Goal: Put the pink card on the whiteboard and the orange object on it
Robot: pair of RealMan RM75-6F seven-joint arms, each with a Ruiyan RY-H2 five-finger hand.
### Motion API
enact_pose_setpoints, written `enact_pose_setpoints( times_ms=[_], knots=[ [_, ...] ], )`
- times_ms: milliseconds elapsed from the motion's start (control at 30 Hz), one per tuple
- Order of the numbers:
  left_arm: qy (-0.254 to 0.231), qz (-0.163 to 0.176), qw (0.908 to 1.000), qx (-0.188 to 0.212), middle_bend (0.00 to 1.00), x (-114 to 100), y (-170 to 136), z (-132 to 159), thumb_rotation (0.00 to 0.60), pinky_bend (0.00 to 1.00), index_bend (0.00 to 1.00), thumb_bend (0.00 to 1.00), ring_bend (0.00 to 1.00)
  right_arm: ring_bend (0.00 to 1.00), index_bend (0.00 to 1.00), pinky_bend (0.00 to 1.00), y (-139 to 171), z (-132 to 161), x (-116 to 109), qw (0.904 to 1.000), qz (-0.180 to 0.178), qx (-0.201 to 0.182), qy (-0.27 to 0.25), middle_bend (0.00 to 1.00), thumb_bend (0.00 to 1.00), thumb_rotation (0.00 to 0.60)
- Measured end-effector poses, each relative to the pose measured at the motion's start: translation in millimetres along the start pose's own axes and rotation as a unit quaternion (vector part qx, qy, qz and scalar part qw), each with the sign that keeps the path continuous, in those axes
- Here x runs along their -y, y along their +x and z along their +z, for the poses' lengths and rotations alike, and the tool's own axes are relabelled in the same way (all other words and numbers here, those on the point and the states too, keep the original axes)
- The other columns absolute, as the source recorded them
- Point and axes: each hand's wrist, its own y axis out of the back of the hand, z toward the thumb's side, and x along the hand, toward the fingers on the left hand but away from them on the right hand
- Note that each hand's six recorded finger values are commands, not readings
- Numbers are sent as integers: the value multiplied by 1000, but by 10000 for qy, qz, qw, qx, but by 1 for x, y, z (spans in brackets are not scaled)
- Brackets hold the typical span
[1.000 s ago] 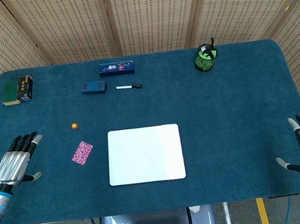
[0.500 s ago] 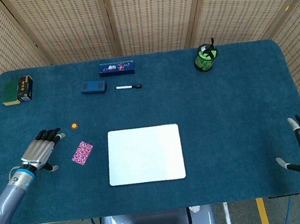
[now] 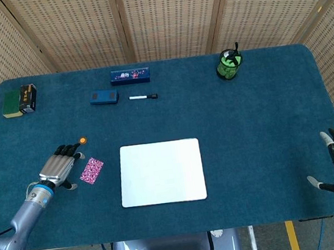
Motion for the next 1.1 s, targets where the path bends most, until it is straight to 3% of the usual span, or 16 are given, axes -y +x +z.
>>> enact_pose_setpoints(
  times_ms=[500,1100],
  knots=[
    [254,96,9996,93,0,5,14,21,600,0,227,132,0,0,0,0,0,0,0,10000,9,1,-16,0,0,600],
    [447,82,9990,-8,0,11,24,24,600,0,227,125,0,0,0,0,-1,0,0,10000,27,8,-15,0,0,600]
  ],
)
